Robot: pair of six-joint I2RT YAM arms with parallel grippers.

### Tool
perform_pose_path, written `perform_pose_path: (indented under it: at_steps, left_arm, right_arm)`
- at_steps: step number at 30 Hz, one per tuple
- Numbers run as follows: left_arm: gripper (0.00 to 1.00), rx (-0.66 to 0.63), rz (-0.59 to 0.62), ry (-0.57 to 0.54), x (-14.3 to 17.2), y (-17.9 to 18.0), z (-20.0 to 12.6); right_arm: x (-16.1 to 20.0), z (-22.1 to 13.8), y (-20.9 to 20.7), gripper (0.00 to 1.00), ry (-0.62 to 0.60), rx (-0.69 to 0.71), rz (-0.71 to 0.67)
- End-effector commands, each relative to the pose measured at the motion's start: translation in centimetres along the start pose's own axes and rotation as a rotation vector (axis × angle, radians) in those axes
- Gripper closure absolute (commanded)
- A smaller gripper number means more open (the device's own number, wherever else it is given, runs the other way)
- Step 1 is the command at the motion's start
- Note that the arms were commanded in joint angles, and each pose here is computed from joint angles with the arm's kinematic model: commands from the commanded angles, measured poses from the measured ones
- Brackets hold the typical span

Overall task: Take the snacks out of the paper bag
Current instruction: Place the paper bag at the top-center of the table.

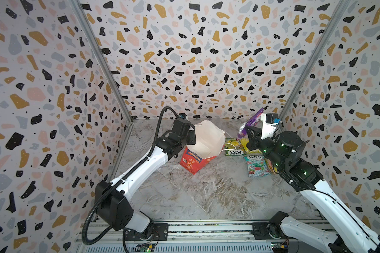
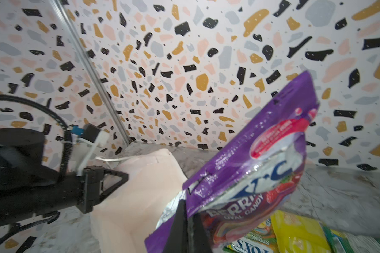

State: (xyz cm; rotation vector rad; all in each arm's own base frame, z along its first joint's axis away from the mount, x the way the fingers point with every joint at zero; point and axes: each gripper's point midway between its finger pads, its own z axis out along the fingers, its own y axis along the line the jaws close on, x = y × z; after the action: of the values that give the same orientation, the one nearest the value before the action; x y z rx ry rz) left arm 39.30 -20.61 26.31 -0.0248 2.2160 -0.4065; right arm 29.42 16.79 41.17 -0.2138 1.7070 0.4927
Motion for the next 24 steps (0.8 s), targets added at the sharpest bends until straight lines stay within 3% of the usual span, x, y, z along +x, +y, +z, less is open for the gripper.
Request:
perform_pose_path:
  at_steps: [1, 5, 12, 16, 24]
  left_arm:
    - [1.00, 0.053, -0.138, 0.015, 0.9, 0.2, 0.6]
    - [1.00, 0.111, -0.235, -0.017, 0.5, 0.5, 0.8]
    - [1.00, 0.098, -0.310, -0.089, -1.2, 2.1, -0.2]
    - [1.00, 0.086, -0.339, -0.127, -2.0, 2.8, -0.8]
    - [1.00, 0.104, -0.345, -0.085, -0.2, 2.9, 0.8]
  right_arm:
    - [0.2, -0.9, -1.3, 1.00, 0.041, 0.025, 0.026]
    - [3.9, 0.2, -2.4, 1.00, 0.180, 0.026, 0.019]
    - [14.0, 1.8, -3.3, 1.00, 0.537, 0.018, -0.035]
    - [17.0, 1.8, -3.6, 1.00, 0.624, 0.020, -0.051]
    - [21.4, 2.6, -4.6, 1.00, 0.756, 0.114, -0.132]
